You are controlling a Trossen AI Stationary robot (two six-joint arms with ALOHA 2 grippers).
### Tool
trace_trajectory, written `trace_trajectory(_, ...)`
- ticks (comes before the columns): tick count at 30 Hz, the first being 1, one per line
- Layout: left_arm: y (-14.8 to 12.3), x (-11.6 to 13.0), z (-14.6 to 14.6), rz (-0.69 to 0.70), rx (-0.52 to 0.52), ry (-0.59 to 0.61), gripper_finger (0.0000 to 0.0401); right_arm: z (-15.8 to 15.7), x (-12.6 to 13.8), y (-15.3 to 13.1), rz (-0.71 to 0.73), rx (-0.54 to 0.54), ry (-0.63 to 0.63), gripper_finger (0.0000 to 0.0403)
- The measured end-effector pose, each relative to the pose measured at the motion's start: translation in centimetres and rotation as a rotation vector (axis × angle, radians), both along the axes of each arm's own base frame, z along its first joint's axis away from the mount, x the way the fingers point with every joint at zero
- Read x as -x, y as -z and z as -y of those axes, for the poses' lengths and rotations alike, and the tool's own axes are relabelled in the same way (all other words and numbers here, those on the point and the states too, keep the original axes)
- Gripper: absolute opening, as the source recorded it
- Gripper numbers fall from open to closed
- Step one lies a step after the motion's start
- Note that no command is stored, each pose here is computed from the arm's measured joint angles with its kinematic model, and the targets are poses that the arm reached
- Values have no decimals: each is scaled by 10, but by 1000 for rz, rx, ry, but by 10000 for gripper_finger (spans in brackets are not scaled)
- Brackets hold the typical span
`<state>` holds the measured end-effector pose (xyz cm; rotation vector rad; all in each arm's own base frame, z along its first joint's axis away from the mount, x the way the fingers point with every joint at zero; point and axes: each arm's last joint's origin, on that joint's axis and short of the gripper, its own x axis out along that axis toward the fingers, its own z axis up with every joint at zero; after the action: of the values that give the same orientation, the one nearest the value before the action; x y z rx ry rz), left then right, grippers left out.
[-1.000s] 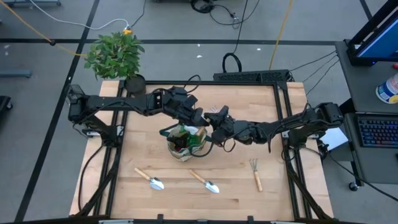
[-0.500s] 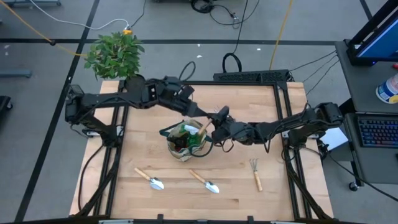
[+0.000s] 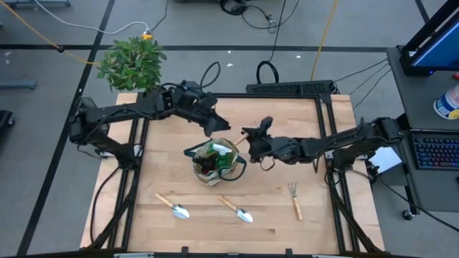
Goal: Pick & Place Garden tools in Gardening bag
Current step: Put the top brown hand rake into the gardening bag
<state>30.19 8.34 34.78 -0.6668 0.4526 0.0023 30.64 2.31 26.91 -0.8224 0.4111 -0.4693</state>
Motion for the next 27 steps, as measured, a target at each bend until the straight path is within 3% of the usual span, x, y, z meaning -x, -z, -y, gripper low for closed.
trace_trajectory(6,4,8,3,-79,16,19,159,-6,7,-16,218,-402,-203,48)
trace_trajectory(10,6,12,7,-119,-18,33,159,-11,7,-17,260,-662,-326,48)
trace_trajectory(20,-4,30,19,-58,-184,70,159,-14,6,-21,344,-927,-378,48)
trace_trajectory(27,-7,51,37,47,-262,95,159,-15,-4,-23,468,-1011,-418,48)
